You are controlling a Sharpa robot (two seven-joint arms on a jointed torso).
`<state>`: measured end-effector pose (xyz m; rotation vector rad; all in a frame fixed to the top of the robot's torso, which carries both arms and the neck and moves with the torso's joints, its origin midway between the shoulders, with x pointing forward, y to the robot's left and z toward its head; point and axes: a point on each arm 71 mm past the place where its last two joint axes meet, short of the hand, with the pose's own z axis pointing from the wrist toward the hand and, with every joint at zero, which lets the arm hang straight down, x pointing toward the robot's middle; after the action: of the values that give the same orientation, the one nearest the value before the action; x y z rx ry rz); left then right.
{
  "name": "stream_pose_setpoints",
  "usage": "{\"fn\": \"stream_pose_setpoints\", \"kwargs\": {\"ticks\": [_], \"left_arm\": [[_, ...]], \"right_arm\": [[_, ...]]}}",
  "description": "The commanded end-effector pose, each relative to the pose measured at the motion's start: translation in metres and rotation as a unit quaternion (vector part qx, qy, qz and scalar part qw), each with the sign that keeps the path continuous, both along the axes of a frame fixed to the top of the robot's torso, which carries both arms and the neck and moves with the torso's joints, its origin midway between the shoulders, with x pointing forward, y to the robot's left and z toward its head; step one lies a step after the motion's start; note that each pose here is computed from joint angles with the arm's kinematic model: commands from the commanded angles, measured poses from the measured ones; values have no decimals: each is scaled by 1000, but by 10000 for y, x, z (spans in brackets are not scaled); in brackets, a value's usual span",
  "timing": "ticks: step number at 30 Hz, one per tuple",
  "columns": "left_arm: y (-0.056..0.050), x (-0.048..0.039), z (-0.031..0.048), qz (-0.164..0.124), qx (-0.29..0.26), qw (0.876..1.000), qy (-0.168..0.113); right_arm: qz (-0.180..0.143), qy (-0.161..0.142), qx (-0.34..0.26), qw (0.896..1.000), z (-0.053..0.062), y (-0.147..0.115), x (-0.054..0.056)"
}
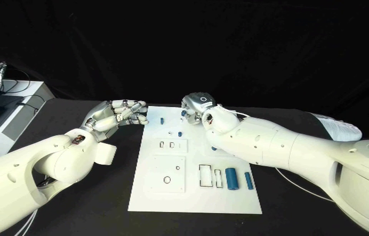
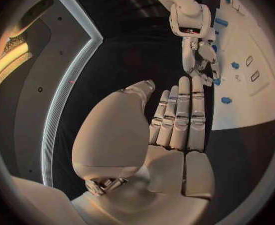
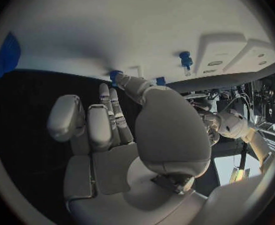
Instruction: Assemble the parts on the task board
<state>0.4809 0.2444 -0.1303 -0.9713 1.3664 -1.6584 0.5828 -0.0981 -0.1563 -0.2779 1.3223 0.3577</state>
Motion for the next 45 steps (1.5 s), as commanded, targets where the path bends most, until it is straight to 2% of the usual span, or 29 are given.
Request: {"fn": "stream_pose_setpoints", "kwargs": {"ticks": [1, 10, 15, 19, 22, 28, 31, 38, 45], "left_arm": [[-14, -3, 12, -6, -1, 1000, -3], [31, -1, 10, -1, 1, 1000, -3], [55, 0, 9, 2, 2, 1000, -3], [72, -1, 11, 3, 2, 1000, -4], [88, -2, 12, 4, 2, 1000, -5], [106, -1, 13, 6, 2, 1000, -6], [113, 0, 11, 6, 2, 1000, -6], [113, 4, 8, 6, 4, 1000, -7], [110, 13, 1, 5, 5, 1000, -7]], "right_arm": [[4, -4, 2, 1000, 5, -24, -9], [-1, -13, 17, 1000, 44, -241, -98], [-9, -14, 57, 998, 153, -491, -180], [-32, 22, 114, 993, 252, -793, -214], [-53, 71, 156, 984, 300, -1066, -226], [-82, 137, 184, 970, 274, -1411, -208], [-96, 161, 187, 964, 245, -1534, -189], [-115, 189, 180, 959, 187, -1647, -148], [-117, 192, 177, 958, 152, -1584, -118]]}}
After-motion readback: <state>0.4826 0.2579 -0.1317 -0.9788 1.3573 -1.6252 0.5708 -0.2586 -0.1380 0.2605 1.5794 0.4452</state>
